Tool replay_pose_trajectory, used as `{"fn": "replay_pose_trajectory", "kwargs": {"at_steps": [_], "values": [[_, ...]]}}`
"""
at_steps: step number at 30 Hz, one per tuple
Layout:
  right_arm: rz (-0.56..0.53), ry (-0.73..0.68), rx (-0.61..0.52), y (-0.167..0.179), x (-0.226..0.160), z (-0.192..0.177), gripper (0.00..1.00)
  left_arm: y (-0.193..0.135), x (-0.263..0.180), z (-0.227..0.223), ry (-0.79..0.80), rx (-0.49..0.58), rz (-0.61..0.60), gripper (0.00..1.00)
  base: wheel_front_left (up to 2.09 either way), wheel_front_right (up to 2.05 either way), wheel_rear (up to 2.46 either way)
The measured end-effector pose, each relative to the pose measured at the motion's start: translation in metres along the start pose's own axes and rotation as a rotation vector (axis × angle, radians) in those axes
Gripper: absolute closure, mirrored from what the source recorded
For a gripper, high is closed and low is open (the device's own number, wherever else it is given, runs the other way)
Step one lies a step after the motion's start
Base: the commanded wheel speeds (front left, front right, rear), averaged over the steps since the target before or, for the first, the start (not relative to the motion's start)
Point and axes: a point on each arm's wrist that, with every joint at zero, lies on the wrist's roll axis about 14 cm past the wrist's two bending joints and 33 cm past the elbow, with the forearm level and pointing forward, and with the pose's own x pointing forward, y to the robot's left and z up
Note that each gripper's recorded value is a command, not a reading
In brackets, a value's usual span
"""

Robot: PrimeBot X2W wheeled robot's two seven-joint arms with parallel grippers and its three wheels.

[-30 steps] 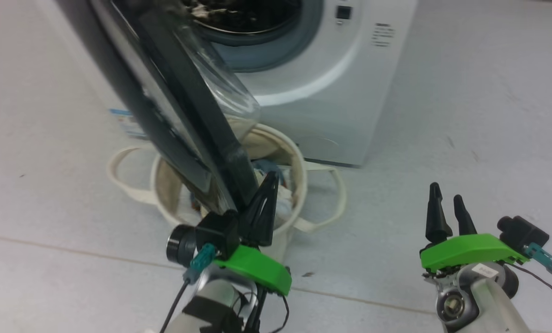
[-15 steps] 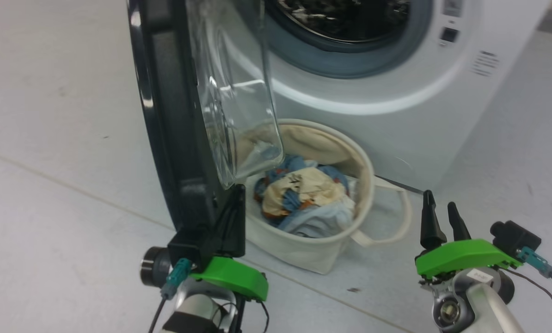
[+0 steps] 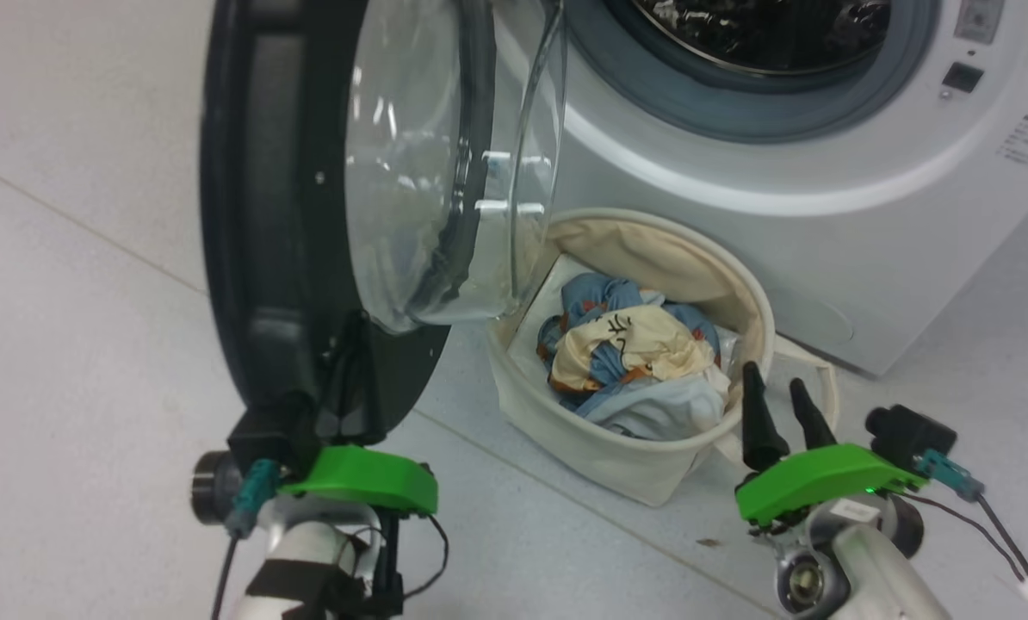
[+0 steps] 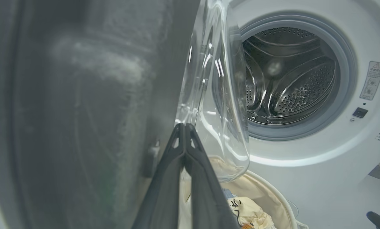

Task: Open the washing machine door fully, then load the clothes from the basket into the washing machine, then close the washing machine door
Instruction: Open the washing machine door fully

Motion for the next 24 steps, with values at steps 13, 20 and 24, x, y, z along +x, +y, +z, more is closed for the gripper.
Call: {"fn": "replay_pose_trajectory", "kwargs": {"at_steps": [13,20,24], "values": [[0.027,0.121,-0.035,-0.016,0.024,-0.037,0.0,0.048,0.024,-0.011,0.028,0.014,0.197,1.0,-0.1,-0.1,-0.1],[0.022,0.171,-0.074,-0.046,0.029,-0.05,0.0,0.063,0.038,-0.018,0.042,0.016,0.283,1.0,-0.04,-0.04,-0.04],[0.008,0.184,-0.085,-0.066,0.035,-0.053,0.0,0.083,0.05,-0.018,0.037,0.012,0.362,1.0,0.0,0.0,0.0]]}}
